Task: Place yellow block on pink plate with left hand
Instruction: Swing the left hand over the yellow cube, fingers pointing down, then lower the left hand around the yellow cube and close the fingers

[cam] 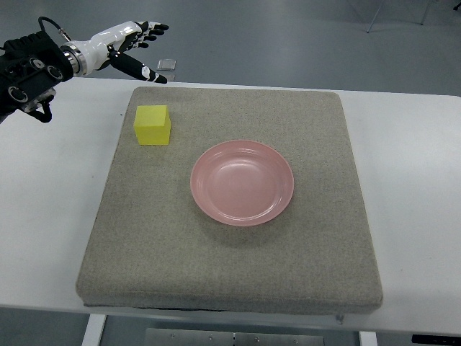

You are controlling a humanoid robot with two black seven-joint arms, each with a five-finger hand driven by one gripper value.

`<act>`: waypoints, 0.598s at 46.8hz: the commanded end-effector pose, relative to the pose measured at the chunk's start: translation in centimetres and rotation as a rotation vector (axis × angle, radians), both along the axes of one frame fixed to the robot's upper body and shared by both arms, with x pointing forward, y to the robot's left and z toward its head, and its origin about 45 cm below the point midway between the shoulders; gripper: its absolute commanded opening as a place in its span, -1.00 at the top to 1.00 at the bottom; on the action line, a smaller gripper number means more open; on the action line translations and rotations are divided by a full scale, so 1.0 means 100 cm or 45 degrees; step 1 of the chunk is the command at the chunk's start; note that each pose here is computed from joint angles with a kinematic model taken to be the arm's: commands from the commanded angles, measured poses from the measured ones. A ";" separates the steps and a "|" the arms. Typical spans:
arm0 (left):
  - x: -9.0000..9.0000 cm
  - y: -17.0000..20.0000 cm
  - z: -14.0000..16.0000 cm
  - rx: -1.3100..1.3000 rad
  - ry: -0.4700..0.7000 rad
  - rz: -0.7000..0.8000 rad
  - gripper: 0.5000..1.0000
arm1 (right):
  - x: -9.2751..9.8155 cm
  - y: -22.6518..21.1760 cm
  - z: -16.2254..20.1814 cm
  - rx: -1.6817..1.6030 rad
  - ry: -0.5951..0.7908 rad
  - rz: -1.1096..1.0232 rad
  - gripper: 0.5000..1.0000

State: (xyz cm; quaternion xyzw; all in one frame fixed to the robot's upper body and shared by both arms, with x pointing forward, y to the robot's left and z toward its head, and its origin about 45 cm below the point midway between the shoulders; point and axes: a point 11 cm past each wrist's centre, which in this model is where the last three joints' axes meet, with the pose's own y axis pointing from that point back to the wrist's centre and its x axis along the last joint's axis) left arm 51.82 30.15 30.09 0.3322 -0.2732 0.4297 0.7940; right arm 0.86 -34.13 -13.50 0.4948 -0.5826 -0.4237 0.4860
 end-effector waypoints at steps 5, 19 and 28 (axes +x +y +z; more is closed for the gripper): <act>-0.005 0.003 -0.009 0.264 0.005 -0.105 -0.98 | 0.000 0.000 0.000 0.000 0.000 0.000 -0.69; -0.020 -0.012 0.036 0.466 -0.031 -0.353 -0.98 | 0.000 0.000 0.000 0.000 0.000 0.000 -0.69; -0.035 -0.008 0.048 0.607 -0.044 -0.449 -0.97 | 0.000 0.000 0.000 0.000 0.000 0.000 -0.69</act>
